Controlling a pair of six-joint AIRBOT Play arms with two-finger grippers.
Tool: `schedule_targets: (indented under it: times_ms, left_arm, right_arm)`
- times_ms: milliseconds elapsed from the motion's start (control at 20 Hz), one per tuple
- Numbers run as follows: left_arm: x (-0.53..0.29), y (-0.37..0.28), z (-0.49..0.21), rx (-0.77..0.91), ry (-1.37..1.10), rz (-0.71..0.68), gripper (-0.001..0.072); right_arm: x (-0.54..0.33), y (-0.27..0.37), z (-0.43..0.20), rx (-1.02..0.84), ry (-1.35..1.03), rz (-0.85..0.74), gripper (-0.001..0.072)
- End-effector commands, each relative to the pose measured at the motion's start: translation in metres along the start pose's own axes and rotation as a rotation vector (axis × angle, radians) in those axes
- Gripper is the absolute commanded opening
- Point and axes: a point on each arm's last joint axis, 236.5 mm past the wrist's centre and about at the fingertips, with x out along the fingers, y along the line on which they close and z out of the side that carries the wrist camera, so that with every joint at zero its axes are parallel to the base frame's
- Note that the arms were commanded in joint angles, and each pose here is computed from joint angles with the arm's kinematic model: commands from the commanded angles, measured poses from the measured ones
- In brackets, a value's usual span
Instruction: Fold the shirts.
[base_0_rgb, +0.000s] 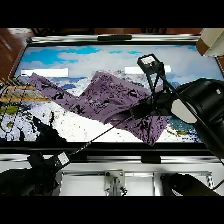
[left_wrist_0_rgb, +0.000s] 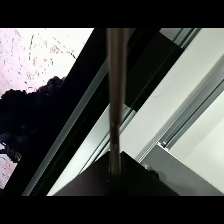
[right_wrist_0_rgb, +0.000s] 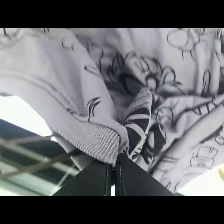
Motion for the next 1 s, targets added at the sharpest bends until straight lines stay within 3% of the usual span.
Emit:
schedule_targets:
  times_ms: [0,250,700,950]
  left_arm:
    - [-0.007,0.002,0.003,0.003,-0.017,-0.007,0.0048]
    - [-0.007,-0.001,0.005,0.054,-0.018,-0.011,0.0047]
    - [-0.004,-0.017,0.007,0.169,-0.006,-0.061,0.0047]
    - [0.003,-0.036,0.033,0.201,-0.074,-0.103,0.0047]
  right_arm:
    - [-0.006,0.023,-0.009,-0.059,0.029,0.103,0.0074]
    - [-0.013,0.061,-0.009,-0.156,0.013,0.266,0.0074]
    - [-0.051,0.073,0.015,-0.25,-0.1,0.325,0.0073]
    - [-0.062,0.099,-0.014,-0.263,0.01,0.458,0.0073]
